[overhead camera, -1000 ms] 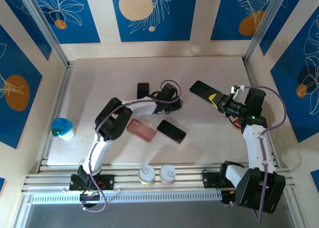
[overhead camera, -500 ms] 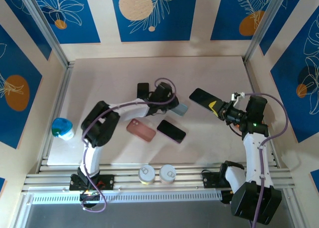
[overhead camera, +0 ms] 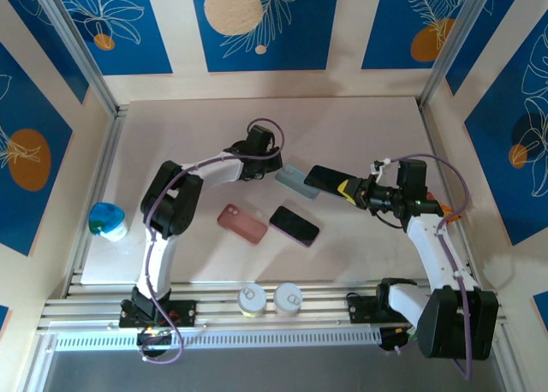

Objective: Put the phone into the phone case

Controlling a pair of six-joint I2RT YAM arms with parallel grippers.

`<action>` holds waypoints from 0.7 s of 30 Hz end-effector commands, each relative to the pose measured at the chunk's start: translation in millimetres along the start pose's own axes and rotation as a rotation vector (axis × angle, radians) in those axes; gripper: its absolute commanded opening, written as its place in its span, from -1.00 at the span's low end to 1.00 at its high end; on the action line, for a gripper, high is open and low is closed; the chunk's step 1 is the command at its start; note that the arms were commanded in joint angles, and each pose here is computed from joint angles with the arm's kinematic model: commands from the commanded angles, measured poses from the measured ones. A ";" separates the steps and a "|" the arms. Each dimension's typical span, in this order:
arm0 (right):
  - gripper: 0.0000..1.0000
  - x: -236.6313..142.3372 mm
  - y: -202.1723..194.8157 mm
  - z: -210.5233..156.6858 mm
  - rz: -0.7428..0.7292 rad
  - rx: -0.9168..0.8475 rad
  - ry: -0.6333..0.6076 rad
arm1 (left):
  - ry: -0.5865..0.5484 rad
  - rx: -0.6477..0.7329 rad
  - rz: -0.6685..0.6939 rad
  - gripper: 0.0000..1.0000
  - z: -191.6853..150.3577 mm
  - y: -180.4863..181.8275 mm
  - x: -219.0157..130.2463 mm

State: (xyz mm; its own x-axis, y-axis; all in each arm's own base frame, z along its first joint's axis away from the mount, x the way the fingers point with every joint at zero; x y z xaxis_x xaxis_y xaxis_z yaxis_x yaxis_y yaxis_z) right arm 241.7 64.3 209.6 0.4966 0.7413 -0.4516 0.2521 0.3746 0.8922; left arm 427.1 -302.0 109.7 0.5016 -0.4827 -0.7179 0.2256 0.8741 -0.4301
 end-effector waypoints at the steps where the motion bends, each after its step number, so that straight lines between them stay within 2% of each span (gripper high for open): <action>1: -1.00 8.8 0.5 7.3 0.032 -0.050 -0.016 | 0.028 0.058 -0.006 -1.00 2.5 -4.1 4.1; 9: -1.00 30.0 -23.0 18.7 -0.007 -0.001 -0.018 | 0.047 0.057 0.030 -1.00 -16.9 4.4 7.2; 21: -1.00 62.5 -21.8 28.1 -0.027 -0.048 0.044 | 0.076 0.027 0.033 -1.00 -53.4 5.4 -0.4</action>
State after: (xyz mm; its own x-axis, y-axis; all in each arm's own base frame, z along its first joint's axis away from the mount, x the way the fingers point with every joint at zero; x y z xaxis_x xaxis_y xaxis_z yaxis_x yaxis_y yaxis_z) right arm 275.4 81.2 143.2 0.4276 0.7318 -0.5307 0.3333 0.4181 0.8450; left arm 403.8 -301.0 86.3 0.4860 -0.4712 -0.7361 0.2490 0.8820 -0.4002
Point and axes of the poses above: each hand's point on the last joint's axis, 136 mm out from that joint toward the fingers, its own x axis out along the fingers, its own y axis along the line the jaws close on, z = x × y, the point moved 7 cm from there along -x, back along the fingers, and after that the axes turned 10 degrees about x, right-handed, at the moved point
